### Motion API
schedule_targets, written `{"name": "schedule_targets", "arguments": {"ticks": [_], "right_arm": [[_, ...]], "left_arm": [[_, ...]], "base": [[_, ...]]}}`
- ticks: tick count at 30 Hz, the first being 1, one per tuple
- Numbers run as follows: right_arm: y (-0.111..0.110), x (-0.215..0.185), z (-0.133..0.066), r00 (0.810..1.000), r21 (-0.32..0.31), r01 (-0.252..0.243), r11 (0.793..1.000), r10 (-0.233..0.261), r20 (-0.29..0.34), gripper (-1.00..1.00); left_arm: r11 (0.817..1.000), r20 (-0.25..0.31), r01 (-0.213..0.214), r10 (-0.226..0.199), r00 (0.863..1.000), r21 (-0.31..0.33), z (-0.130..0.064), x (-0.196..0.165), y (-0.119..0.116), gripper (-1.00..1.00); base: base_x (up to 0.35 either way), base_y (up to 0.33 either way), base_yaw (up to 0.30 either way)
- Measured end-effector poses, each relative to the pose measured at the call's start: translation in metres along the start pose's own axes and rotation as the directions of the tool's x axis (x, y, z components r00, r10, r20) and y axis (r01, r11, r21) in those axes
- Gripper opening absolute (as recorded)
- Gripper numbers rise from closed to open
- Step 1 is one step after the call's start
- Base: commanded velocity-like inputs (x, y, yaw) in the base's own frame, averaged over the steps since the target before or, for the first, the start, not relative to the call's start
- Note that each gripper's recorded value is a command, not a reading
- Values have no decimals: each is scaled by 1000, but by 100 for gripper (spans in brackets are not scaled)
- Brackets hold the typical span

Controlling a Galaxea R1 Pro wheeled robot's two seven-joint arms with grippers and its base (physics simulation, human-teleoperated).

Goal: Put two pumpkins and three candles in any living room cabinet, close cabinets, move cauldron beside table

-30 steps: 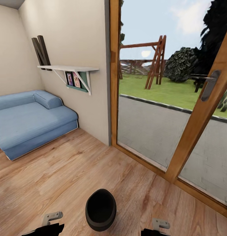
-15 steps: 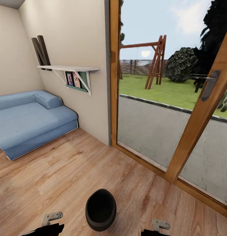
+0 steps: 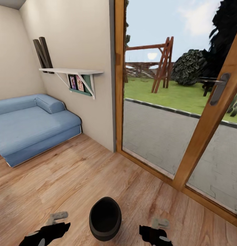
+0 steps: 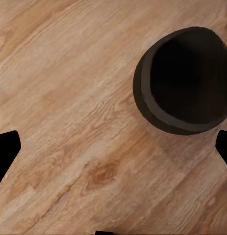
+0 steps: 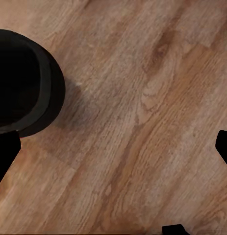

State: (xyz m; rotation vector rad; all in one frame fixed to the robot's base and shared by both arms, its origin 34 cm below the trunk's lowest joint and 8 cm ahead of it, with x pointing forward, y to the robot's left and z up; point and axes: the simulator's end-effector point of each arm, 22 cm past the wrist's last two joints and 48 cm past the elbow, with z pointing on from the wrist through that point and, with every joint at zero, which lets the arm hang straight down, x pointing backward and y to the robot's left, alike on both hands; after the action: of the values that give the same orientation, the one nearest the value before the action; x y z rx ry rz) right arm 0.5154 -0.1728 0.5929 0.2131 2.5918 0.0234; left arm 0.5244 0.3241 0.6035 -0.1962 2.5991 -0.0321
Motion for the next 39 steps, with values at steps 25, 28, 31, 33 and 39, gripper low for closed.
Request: {"name": "schedule_targets", "arguments": {"ticks": [25,28,31,33,39], "right_arm": [[174,-29,-50,993,-396,84,914,-44,109,100],[179,-63,-47,988,-380,115,918,-65,140,100],[174,-81,-33,986,-341,135,930,-93,137,100],[169,-90,-21,988,-317,133,939,-99,121,100],[145,-121,-1,994,-199,93,975,-81,67,100]], "left_arm": [[1000,-41,-2,3,999,20,22,-54,-31,100],[1000,-40,0,1,999,23,22,-54,-32,100],[1000,-38,-1,2,999,23,21,-55,-32,100],[1000,-36,-2,3,999,22,21,-56,-31,100],[1000,-31,-2,3,999,22,21,-58,-32,100]], "base": [[0,0,0],[0,0,0],[0,0,0],[0,0,0],[0,0,0]]}}
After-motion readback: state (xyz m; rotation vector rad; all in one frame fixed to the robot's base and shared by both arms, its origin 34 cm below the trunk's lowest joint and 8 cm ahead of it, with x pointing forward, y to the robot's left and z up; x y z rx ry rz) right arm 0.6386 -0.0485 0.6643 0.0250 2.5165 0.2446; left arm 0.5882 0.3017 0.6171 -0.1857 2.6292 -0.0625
